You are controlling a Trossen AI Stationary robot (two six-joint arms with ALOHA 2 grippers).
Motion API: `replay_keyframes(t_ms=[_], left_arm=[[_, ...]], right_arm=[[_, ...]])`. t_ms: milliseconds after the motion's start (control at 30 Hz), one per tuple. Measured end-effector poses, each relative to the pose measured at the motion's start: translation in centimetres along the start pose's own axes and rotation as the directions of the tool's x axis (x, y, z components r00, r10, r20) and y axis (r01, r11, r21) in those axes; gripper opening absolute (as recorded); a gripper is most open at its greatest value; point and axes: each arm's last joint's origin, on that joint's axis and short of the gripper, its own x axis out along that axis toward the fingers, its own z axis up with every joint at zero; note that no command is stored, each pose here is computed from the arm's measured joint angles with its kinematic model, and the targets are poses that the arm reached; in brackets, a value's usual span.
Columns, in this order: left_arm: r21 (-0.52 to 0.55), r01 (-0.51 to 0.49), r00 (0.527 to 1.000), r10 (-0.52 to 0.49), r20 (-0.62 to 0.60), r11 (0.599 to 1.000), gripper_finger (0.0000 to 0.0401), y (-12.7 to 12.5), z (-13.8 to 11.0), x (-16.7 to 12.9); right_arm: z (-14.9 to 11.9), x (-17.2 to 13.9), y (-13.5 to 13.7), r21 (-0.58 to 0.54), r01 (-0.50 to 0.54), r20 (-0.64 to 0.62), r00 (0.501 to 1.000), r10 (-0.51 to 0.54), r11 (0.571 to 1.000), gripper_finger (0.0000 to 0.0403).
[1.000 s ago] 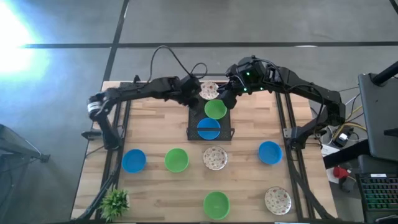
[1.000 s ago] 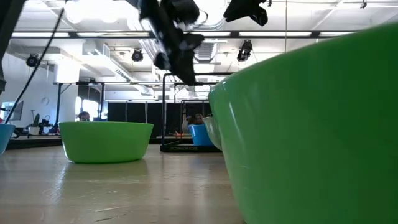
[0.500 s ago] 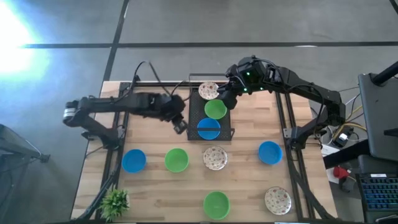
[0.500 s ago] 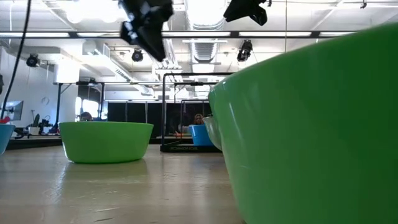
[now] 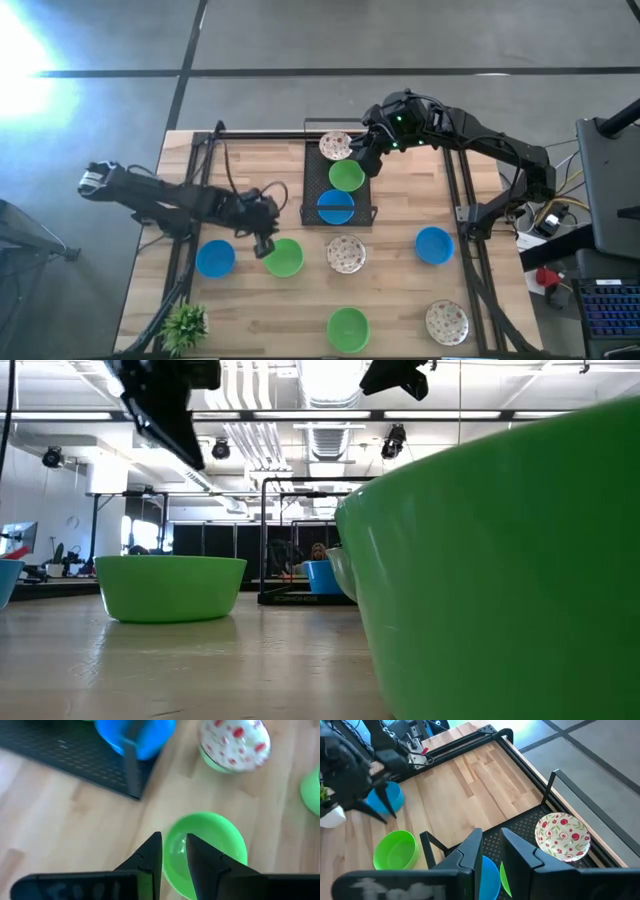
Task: Pick & Place Mini bowls
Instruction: Stack the top green bowl on the green bowl on the shelf
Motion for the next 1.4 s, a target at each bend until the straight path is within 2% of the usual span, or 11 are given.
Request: replay_keyframes(t_ms=[133,400,600,767,1067,1167,1300,1400], left_arm=[[0.047,0.033,0.999,-0.032,-0.019,0.998,0.0080,-1.1,-2.0,1.8],[0.010,-0.011,0.996,0.012,-0.088,1.000,0.0080,-1.0,-4.4,4.6],[0.019,-0.035,0.992,0.037,-0.124,0.999,0.0080,-0.9,-5.1,6.0],[-0.025,-0.108,0.982,0.102,-0.157,0.994,0.0080,-0.7,-5.9,7.5],[-0.070,-0.119,0.975,0.103,-0.199,0.990,0.0080,-1.0,-6.5,9.4],[-0.068,-0.123,0.973,0.107,-0.204,0.990,0.0065,-1.0,-6.5,9.6],[-0.069,-0.116,0.974,0.099,-0.203,0.991,0.0014,-1.1,-6.4,9.7],[-0.073,-0.109,0.976,0.093,-0.197,0.991,0.0007,-1.2,-6.3,9.6]], right_arm=[[0.0,0.0,0.0,0.000,0.000,0.000,1.000,0.000,1.000,0.0063],[0.0,0.0,0.0,0.003,0.000,0.000,1.000,0.000,1.000,0.0063],[0.0,0.0,0.0,0.005,0.000,0.000,1.000,0.000,1.000,0.0063],[0.0,0.0,0.0,0.008,0.000,0.001,1.000,0.000,1.000,0.0063],[0.0,0.0,0.0,0.008,0.000,0.001,1.000,0.000,1.000,0.0063],[0.0,0.0,0.0,0.008,0.000,0.002,1.000,0.000,1.000,0.0063],[0.0,0.0,0.0,0.008,0.001,0.002,1.000,-0.001,1.000,0.0063],[0.0,0.0,0.0,0.008,0.001,0.002,1.000,-0.001,1.000,0.0063]])
